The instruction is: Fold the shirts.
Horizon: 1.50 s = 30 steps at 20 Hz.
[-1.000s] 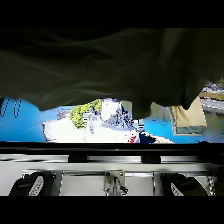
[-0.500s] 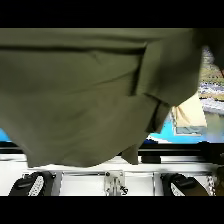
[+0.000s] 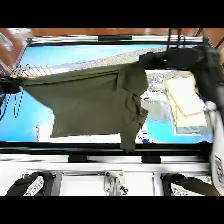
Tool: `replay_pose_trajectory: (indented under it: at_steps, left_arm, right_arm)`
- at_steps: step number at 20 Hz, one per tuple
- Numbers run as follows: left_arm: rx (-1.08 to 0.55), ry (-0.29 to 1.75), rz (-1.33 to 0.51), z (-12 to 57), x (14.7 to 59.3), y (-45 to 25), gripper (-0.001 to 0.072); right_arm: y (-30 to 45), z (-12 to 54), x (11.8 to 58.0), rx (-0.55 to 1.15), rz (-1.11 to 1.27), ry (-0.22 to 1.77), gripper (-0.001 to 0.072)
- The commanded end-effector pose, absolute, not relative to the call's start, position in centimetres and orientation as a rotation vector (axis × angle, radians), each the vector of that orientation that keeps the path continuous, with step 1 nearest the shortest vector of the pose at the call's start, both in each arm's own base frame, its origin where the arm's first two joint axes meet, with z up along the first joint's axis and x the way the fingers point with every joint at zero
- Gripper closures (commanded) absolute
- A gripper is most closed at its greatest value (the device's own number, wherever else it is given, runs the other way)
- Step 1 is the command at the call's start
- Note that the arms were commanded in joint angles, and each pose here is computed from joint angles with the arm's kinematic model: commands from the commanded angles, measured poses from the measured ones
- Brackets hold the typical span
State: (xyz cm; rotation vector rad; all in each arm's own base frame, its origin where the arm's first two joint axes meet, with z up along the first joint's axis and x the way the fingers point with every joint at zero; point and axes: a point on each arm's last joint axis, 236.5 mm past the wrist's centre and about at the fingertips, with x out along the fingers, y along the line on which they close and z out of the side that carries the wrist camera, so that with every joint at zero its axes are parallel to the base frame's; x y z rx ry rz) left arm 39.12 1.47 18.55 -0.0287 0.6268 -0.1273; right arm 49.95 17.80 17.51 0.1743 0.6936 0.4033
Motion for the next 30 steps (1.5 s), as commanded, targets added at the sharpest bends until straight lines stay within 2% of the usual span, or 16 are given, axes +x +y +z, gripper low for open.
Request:
replay_pose_trajectory:
  at_steps: [1,3,7,8,9,10,11,13,16,19,22,25,30]
  left_arm:
    - [-0.11,0.731,-0.113,11.7,43.1,2.4,0.067]
    - [-0.177,0.816,-0.125,7.8,44.1,2.0,0.067]
    - [-0.416,0.922,-0.124,2.7,45.4,0.3,0.0669]
    - [-0.448,0.929,-0.131,2.2,45.5,0.0,0.0654]
    - [-0.451,0.932,-0.129,2.1,45.6,0.0,0.0487]
    - [-0.455,0.93,-0.121,2.4,45.6,0.6,0.0196]
    - [-0.463,0.94,-0.119,3.0,45.3,1.5,0.0073]
    - [-0.48,1.003,-0.107,3.9,43.5,4.3,0.0074]
    - [-0.548,1.2,-0.084,2.2,37.7,7.5,0.0091]
    - [-0.636,1.391,-0.128,-1.9,31.5,6.9,0.0108]
    - [-0.686,1.499,-0.187,-6.2,27.3,4.5,0.01]
    - [-0.694,1.493,-0.215,-8.0,26.7,3.0,0.0088]
    - [-0.736,1.481,-0.247,-8.6,27.9,1.6,0.01]
  right_arm:
    - [18.2,13.1,56.2,0.299,0.334,0.612,0.0654]
    - [18.4,9.1,56.7,0.339,0.307,0.695,0.0653]
    - [19.1,2.8,55.1,0.401,0.279,0.901,0.0636]
    - [19.1,2.8,54.9,0.413,0.274,0.911,0.0443]
    - [19.0,3.4,54.6,0.408,0.281,0.913,0.0146]
    - [18.6,4.3,54.1,0.384,0.294,0.918,0.0126]
    - [17.6,5.2,53.2,0.34,0.303,0.934,0.0126]
    - [14.1,6.1,50.2,0.21,0.295,1.024,0.0126]
    - [7.3,4.0,42.9,0.067,0.208,1.324,0.0126]
    - [4.8,0.9,37.5,0.15,0.173,1.49,0.0126]
    - [6.6,-1.6,33.8,0.309,0.232,1.543,0.0126]
    - [7.1,-3.4,32.0,0.33,0.233,1.577,0.0127]
    - [6.9,-3.9,32.9,0.33,0.217,1.538,0.0127]
